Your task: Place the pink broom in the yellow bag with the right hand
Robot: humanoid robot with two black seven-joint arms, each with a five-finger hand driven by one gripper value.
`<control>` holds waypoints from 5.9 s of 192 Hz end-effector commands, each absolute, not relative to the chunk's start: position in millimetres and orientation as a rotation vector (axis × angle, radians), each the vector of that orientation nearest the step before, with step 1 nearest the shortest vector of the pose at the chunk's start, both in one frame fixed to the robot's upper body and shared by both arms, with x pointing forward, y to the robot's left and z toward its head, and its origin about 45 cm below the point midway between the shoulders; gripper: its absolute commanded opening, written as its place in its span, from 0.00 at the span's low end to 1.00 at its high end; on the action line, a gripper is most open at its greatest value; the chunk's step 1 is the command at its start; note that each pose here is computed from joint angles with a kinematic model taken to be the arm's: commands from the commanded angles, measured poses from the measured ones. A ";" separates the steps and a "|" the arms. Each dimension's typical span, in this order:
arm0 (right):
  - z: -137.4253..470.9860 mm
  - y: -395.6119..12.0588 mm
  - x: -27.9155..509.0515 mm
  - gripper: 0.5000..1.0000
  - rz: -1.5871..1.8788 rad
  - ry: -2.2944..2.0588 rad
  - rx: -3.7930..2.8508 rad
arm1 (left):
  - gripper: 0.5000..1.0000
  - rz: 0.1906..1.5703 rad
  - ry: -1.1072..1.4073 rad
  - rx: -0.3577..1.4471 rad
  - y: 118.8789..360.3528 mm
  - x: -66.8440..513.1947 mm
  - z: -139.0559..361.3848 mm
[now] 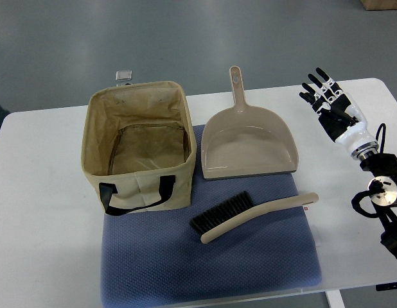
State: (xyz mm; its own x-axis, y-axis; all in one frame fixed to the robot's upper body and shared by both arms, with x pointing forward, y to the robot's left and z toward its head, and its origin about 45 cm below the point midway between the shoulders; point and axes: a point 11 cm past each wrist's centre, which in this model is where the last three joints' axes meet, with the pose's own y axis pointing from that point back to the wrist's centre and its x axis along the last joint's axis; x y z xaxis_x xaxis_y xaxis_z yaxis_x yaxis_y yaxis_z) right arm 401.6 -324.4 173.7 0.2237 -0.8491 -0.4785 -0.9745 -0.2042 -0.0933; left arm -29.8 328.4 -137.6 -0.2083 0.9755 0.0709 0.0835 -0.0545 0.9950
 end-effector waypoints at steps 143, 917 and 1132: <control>176.0 -325.6 402.2 0.86 0.451 1.682 -2.134 | 1.00 1.378 1.393 1.208 329.1 -29.9 -137.6; 154.4 -256.6 295.1 0.25 -1.903 0.517 -3.332 | 1.00 1.378 1.393 1.208 329.1 -29.9 -137.6; 331.7 -299.3 403.9 0.00 -2.387 1.168 -2.666 | 1.00 1.378 1.393 1.208 329.1 -29.9 -137.6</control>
